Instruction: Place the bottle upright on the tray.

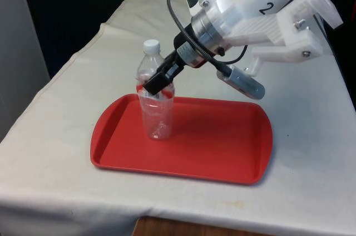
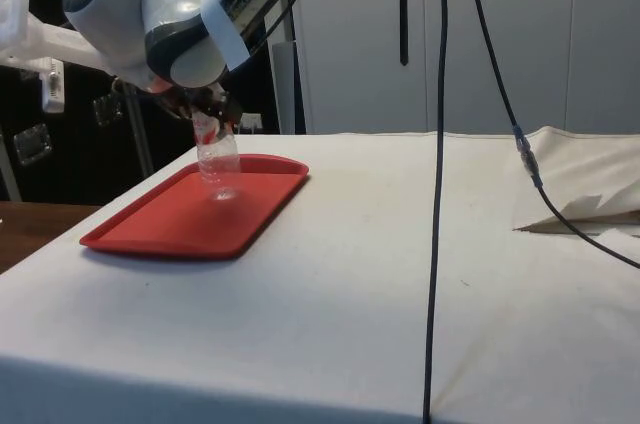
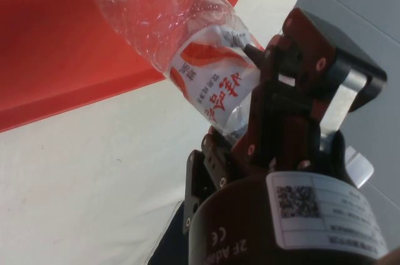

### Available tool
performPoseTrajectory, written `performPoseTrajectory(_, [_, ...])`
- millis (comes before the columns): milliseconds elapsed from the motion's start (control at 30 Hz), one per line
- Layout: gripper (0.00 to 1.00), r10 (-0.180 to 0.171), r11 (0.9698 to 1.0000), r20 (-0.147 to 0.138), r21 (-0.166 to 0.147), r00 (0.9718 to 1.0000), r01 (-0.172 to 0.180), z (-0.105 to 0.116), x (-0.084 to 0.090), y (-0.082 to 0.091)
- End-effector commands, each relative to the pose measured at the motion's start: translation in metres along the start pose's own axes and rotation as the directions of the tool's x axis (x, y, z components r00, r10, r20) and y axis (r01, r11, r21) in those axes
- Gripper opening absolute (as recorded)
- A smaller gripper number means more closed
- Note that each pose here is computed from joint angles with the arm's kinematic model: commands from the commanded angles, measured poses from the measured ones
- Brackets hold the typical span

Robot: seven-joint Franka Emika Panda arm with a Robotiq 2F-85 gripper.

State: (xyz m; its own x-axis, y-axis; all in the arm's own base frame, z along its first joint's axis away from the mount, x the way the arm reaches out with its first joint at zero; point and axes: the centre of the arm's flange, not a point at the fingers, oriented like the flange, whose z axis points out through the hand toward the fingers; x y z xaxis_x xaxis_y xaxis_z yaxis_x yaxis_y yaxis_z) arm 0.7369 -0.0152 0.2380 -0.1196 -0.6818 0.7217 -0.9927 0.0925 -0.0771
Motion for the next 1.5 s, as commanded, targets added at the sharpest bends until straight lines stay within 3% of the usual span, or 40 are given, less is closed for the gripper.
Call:
performPoseTrajectory(0, [0.0,-0.001,1.0,0.007,0.001,1.0,0.001,-0.0006,-0.0005,-0.0006])
performPoseTrajectory(367, [0.02,-0.001,1.0,-0.002,0.0,1.0,0.001,0.0001,0.0006,-0.0014])
performPoseTrajectory(500, [0.27,-0.002,1.0,-0.007,-0.001,1.0,0.002,-0.0006,0.0013,-0.0004])
performPoseTrajectory(533, [0.27,-0.001,1.0,-0.003,0.0,1.0,0.001,0.0,0.0001,-0.0016])
performPoseTrajectory(600, [0.41,-0.002,1.0,-0.003,0.0,1.0,0.002,0.0001,-0.0002,-0.0017])
performPoseTrajectory(633, [0.56,-0.002,1.0,-0.003,0.0,1.0,0.002,-0.0002,0.0,-0.0019])
performPoseTrajectory(800, [0.95,-0.001,1.0,-0.004,0.001,1.0,0.001,-0.0002,-0.0002,-0.0023])
performPoseTrajectory(833, [0.99,-0.001,1.0,-0.007,0.001,1.0,0.001,-0.0005,0.0005,-0.0015])
performPoseTrajectory(1467, [1.0,-0.004,1.0,-0.007,0.0,1.0,0.004,-0.0008,-0.0046,-0.0016])
